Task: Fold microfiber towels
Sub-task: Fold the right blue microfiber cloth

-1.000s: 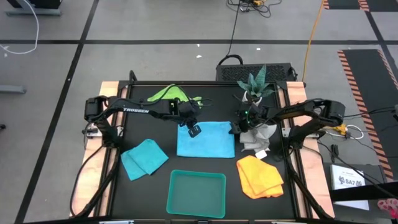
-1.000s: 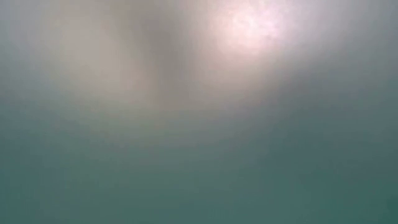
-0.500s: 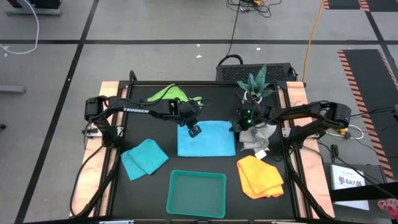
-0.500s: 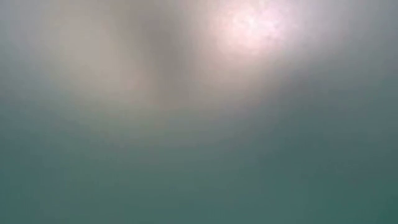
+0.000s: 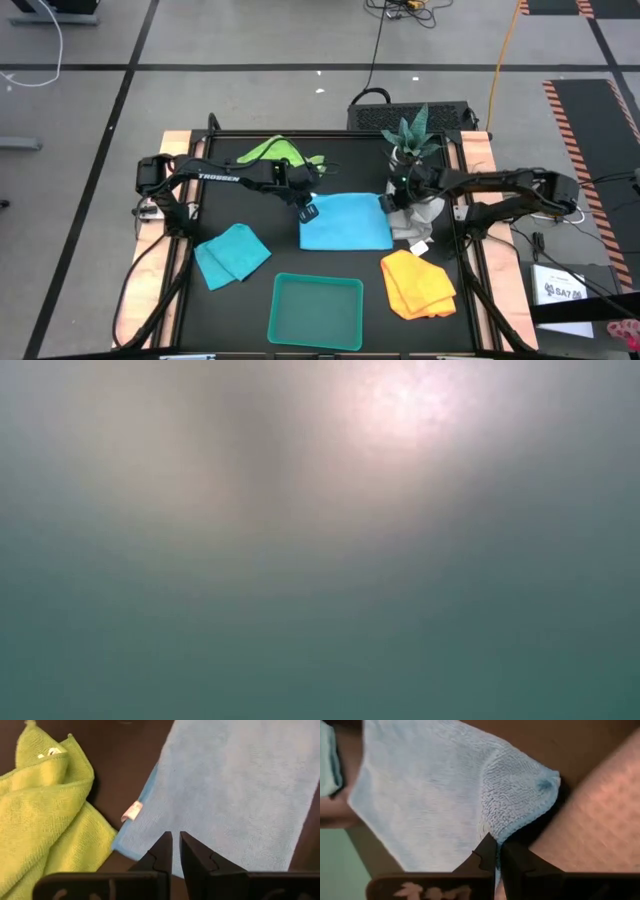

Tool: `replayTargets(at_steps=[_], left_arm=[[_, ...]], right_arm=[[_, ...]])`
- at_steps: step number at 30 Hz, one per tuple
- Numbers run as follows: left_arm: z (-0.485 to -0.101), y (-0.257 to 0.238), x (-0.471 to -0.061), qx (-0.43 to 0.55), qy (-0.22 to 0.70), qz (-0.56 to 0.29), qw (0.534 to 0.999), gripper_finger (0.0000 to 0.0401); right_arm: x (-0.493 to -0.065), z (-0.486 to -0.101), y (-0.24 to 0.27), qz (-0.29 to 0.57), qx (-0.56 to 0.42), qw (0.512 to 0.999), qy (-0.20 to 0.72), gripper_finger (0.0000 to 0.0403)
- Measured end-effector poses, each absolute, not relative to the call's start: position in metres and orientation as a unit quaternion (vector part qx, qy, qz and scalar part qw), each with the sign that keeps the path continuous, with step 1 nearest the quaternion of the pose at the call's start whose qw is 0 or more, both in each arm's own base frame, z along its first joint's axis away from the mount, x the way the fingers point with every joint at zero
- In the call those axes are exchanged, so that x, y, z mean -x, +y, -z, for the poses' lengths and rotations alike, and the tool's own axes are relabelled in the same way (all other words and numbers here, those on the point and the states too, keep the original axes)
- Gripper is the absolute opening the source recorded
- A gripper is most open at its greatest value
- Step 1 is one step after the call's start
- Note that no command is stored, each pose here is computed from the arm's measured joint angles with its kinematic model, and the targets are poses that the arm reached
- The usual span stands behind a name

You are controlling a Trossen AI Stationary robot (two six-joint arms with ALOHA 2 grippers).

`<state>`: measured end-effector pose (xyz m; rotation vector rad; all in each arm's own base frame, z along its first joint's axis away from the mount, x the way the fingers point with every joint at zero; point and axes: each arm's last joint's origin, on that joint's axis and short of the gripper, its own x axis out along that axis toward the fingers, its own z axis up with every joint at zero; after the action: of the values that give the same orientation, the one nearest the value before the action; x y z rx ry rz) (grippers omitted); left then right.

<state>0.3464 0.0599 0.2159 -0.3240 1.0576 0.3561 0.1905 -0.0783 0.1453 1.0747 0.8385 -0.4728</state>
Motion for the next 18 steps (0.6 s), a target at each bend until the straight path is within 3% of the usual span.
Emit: replayTargets(at_steps=[13,18], left_arm=[[-0.209,0.061,-0.335,0.164,0.545,-0.195,0.799,0.0003],[-0.177,0.060,-0.332,0.194,0.502,-0.181,0.824,0.0002]], right_arm=[[-0.210,-0.196,-0.089,0.229,-0.429,0.775,0.403,0.0001],[-0.209,-0.197,-0.089,0.228,-0.426,0.775,0.407,0.0000]])
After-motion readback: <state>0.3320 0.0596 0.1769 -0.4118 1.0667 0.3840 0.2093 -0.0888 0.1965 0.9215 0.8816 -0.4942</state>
